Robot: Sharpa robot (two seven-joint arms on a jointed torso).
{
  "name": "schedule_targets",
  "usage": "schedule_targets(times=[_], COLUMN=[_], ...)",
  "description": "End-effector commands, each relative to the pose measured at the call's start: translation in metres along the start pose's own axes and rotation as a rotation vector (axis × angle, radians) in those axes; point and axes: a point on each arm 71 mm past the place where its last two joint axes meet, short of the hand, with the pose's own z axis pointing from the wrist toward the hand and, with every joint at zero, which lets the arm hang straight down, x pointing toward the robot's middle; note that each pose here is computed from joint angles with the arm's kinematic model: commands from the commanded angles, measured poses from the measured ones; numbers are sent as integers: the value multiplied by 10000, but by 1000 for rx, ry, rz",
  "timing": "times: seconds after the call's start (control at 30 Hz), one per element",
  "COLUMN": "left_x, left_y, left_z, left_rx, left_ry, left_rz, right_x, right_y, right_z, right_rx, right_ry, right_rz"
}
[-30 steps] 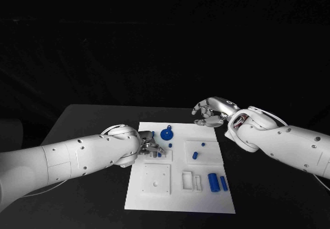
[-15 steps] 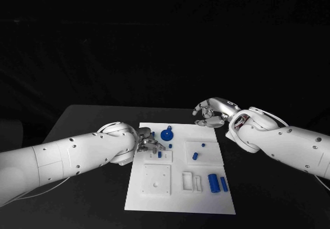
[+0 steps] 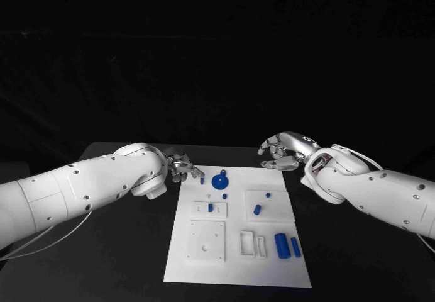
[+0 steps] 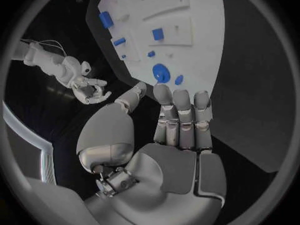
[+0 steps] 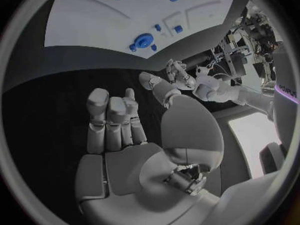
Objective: Assemble the parts on the task board
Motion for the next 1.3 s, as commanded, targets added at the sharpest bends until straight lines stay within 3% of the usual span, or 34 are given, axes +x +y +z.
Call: schedule_targets(times=[0.03, 0.3, 0.5, 0.67, 0.87, 1.3], left_x=[-11, -42, -66, -70, -26, -26], left_y=[-15, -14, -26, -23, -72, -33], left_z=[78, 283, 380, 414, 453, 499], left_rx=[-6, -74, -107, -126, -131, -144], left_ry=[30, 92, 99, 116, 144, 135], left_rz=[-12, 90, 137, 164, 177, 168], right_x=[5, 17, 24, 28, 35, 39], right_y=[15, 53, 70, 83, 104, 120], right_z=[5, 17, 25, 29, 36, 40], right_rx=[-6, -14, -18, -21, -25, -29], right_ry=[2, 5, 6, 7, 7, 8], right_rz=[3, 6, 8, 9, 11, 12])
